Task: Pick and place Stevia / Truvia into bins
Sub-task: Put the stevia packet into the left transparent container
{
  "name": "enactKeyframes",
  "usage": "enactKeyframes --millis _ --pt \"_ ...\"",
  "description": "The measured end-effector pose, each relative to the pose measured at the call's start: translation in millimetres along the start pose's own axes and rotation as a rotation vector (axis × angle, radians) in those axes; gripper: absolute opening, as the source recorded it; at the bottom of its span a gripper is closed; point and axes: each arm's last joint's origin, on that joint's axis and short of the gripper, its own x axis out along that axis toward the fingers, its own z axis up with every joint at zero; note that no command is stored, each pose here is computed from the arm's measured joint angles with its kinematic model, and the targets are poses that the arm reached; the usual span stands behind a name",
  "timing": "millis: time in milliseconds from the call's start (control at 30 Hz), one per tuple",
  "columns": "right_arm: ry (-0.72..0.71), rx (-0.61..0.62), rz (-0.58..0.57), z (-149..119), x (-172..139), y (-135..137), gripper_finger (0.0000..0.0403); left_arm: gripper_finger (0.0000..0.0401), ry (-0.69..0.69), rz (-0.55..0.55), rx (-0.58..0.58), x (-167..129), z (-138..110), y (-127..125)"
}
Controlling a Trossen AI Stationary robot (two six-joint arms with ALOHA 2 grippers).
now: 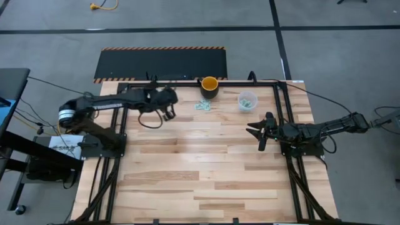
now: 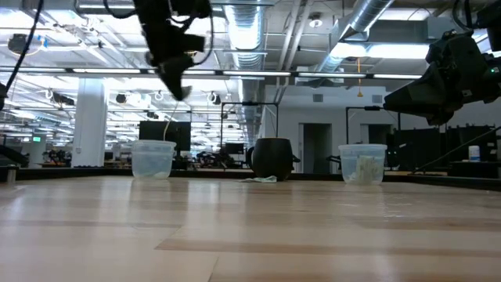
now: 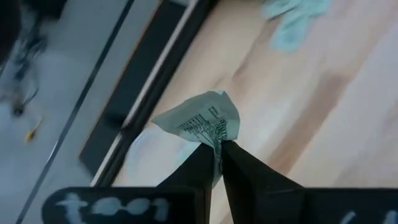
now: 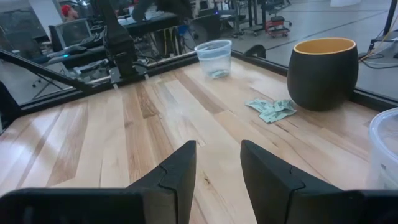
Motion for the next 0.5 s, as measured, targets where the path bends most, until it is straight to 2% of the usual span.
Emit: enactKeyframes --millis 200,500 --pt "0.000 0.000 -0.001 0 0 0 0.0121 0.0019 0.136 0.159 -0.068 3 -15 30" --pt "0.000 0.000 0.000 0 0 0 0.0121 0.0019 0.261 0.194 -0.090 33 -25 54"
